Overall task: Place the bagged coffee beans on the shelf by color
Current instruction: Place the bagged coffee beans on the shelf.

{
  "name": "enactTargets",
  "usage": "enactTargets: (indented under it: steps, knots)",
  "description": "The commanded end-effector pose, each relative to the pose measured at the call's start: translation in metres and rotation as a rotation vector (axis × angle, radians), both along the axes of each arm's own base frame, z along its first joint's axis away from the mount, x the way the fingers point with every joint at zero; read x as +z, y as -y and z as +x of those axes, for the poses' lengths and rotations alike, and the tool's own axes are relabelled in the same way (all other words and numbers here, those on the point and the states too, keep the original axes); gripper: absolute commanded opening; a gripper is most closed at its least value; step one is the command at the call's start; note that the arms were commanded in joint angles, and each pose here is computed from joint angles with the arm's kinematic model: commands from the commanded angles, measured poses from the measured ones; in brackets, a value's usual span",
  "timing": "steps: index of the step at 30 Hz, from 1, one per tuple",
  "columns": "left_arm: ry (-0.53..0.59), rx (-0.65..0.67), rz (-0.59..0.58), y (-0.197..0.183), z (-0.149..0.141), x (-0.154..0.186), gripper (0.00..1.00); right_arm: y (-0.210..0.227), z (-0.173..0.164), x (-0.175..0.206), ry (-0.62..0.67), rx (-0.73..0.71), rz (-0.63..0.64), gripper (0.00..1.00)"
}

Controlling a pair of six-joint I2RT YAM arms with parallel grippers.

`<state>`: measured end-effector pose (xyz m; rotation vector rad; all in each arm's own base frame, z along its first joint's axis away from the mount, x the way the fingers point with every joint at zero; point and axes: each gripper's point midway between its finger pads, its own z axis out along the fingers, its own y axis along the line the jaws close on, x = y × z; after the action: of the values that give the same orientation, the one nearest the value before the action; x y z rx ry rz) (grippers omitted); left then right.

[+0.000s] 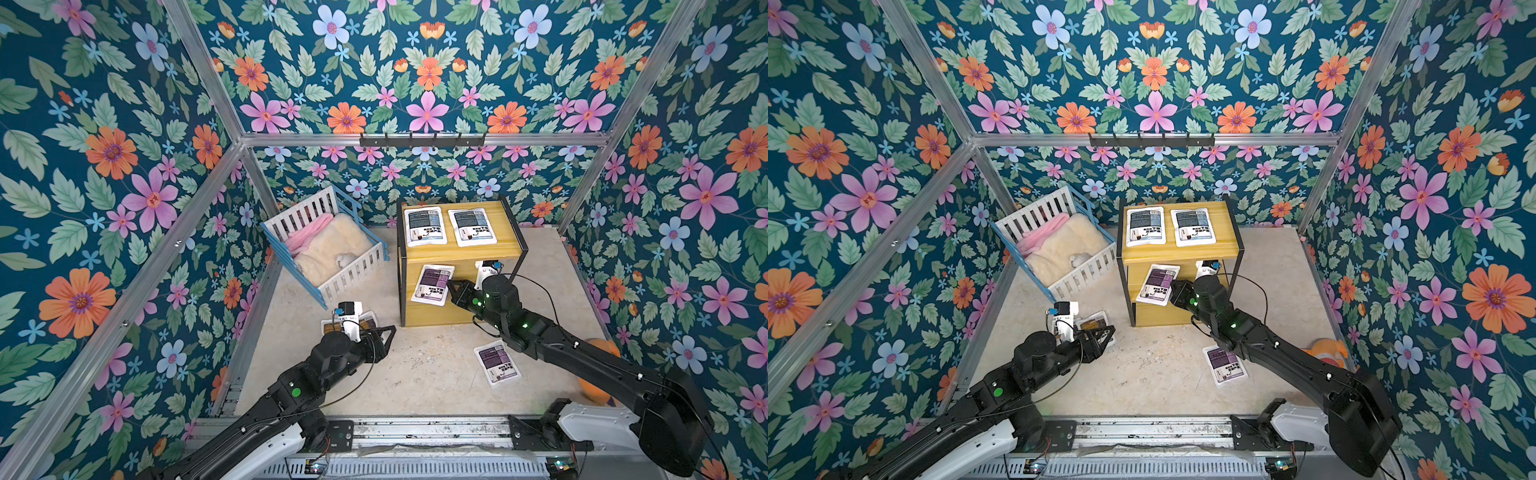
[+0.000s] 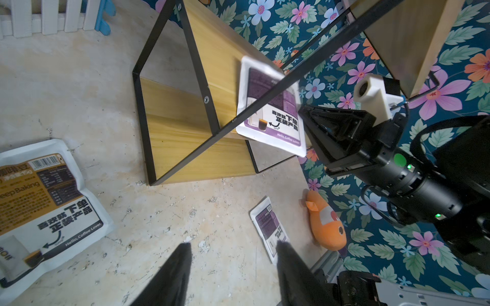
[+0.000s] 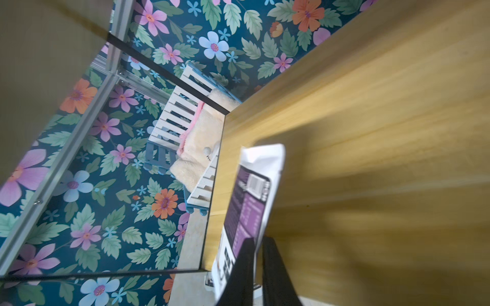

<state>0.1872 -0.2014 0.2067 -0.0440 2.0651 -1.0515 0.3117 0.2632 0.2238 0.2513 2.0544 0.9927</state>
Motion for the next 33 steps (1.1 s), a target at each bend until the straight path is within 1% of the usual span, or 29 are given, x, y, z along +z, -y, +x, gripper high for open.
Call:
enactTargets:
  steps: [1, 5, 7, 10, 11, 14, 16, 19, 20, 22, 24, 25, 26, 27, 28, 29, 30, 32, 33]
  knots:
    - [0.021, -0.01, -0.011, 0.002, 0.0, 0.005, 0.58, 0.004, 0.009, 0.003, 0.025, -0.062, 0.044, 0.14]
    - [0.016, -0.016, -0.01, 0.003, 0.0, 0.004, 0.57, -0.002, 0.016, 0.003, 0.026, -0.065, 0.066, 0.14]
    - [0.019, -0.021, -0.015, 0.004, -0.001, 0.005, 0.58, -0.004, 0.018, 0.003, 0.025, -0.065, 0.059, 0.16]
    - [0.041, -0.032, -0.015, 0.003, -0.003, 0.01, 0.58, -0.002, 0.016, 0.008, 0.032, -0.064, 0.058, 0.29]
    - [0.056, -0.031, -0.016, 0.001, -0.003, 0.013, 0.58, 0.001, 0.012, 0.01, 0.038, -0.064, 0.064, 0.34]
    - [0.129, -0.032, -0.015, -0.003, -0.003, 0.029, 0.59, 0.014, -0.006, 0.012, 0.043, -0.052, 0.09, 0.39]
    - [0.196, -0.058, -0.002, -0.002, -0.005, 0.042, 0.6, 0.022, -0.022, 0.011, 0.048, -0.022, 0.103, 0.45]
    - [0.282, -0.098, 0.071, -0.001, -0.006, 0.055, 0.59, 0.019, -0.056, 0.01, 0.145, 0.126, 0.086, 0.46]
    - [0.323, -0.117, 0.105, 0.0, -0.007, 0.058, 0.59, 0.019, -0.066, 0.01, 0.203, 0.159, 0.033, 0.46]
    - [0.382, -0.135, 0.157, 0.0, -0.006, 0.064, 0.58, 0.013, -0.088, 0.009, 0.327, 0.227, -0.135, 0.46]
    - [0.439, -0.143, 0.212, -0.002, -0.005, 0.067, 0.58, 0.012, -0.101, 0.005, 0.485, 0.261, -0.364, 0.46]
    - [0.459, -0.149, 0.235, -0.002, -0.004, 0.068, 0.58, 0.011, -0.106, 0.003, 0.579, 0.288, -0.469, 0.46]
    - [0.487, -0.168, 0.257, -0.001, -0.006, 0.07, 0.57, 0.01, -0.115, 0.003, 0.701, 0.32, -0.566, 0.47]
    - [0.538, -0.211, 0.267, 0.004, -0.01, 0.072, 0.57, 0.01, -0.12, 0.006, 0.813, 0.343, -0.65, 0.48]
    - [0.584, -0.246, 0.271, 0.007, -0.015, 0.074, 0.55, 0.009, -0.125, 0.008, 0.892, 0.373, -0.697, 0.48]
    - [0.621, -0.258, 0.271, 0.008, -0.017, 0.076, 0.54, 0.009, -0.128, 0.013, 0.994, 0.396, -0.762, 0.51]
    - [0.658, -0.261, 0.28, 0.007, -0.019, 0.077, 0.54, 0.01, -0.13, 0.019, 1.084, 0.402, -0.822, 0.51]
    - [0.715, -0.262, 0.301, 0.005, -0.02, 0.078, 0.53, 0.009, -0.127, 0.018, 1.183, 0.443, -0.973, 0.51]
    - [0.741, -0.269, 0.314, 0.004, -0.021, 0.078, 0.53, 0.009, -0.121, 0.016, 1.198, 0.462, -1.046, 0.49]
